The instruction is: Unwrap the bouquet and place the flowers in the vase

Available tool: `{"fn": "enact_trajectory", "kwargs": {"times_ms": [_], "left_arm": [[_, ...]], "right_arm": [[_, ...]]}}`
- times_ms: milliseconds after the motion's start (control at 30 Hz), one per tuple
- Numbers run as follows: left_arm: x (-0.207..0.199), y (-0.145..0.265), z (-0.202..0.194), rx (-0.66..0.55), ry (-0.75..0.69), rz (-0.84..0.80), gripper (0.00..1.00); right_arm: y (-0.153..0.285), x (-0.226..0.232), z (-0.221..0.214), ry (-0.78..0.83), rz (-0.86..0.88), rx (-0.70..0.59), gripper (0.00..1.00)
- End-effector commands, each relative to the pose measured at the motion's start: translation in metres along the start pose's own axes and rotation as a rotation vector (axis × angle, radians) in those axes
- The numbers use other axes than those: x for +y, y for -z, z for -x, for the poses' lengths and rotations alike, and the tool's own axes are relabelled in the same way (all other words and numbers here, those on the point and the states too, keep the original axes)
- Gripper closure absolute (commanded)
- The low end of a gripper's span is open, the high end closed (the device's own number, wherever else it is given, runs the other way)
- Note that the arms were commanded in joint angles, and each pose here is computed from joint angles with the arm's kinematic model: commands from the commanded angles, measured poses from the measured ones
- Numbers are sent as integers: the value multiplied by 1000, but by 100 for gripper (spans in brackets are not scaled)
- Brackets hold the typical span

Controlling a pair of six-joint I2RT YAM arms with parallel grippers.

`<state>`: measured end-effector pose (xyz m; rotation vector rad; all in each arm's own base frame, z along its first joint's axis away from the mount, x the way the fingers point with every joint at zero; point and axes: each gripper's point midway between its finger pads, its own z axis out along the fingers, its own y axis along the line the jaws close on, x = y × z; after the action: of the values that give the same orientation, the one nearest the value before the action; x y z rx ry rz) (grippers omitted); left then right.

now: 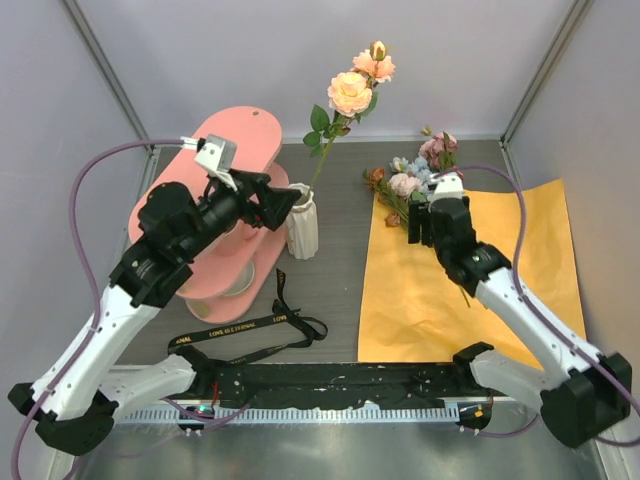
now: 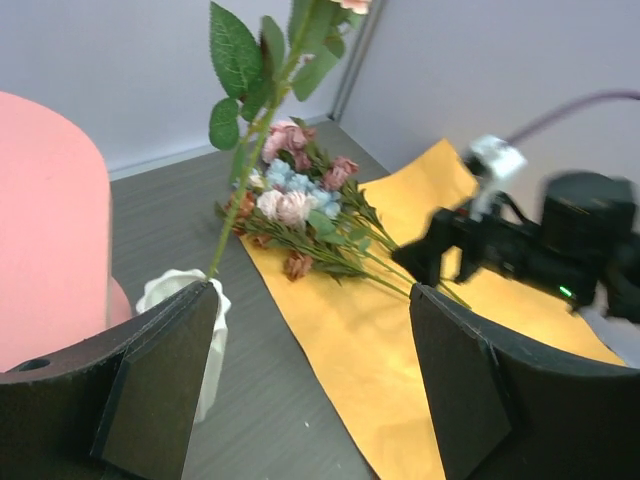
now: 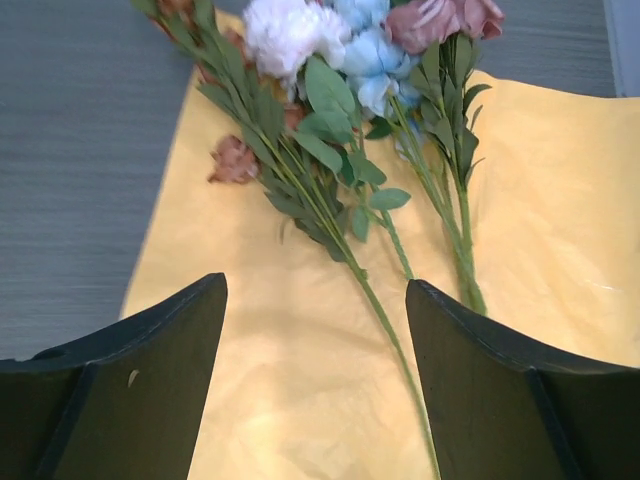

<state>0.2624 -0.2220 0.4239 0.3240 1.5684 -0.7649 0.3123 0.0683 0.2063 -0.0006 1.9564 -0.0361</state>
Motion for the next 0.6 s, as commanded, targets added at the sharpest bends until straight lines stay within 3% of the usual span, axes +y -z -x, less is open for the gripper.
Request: {"fn": "enact_trajectory", "kwargs": {"times_ms": [0,67,300,333,433,567], "left_arm": [[-31,36,6,37,-18,-152,18],[-33,45,-2,67,-35,-175,18],[-47,72,-12,69,-9,-259,18],[-50,74,-11,60,-2,-276,18],[-59,82,-18,64,27,-333,18],[-60,88,-30,78,39,-352,18]], "right_arm": [[-17,-17,-17,283,-104,233,22],[-24,-30,-30,384,-172,307,23],[-51,-40,-12,617,-245,334,35],[-59,-40,-19,709,-235,380,42],[-77,-33,-35,805,-151,436,51],[-95,-28,-50,778,-47,480,57]]}}
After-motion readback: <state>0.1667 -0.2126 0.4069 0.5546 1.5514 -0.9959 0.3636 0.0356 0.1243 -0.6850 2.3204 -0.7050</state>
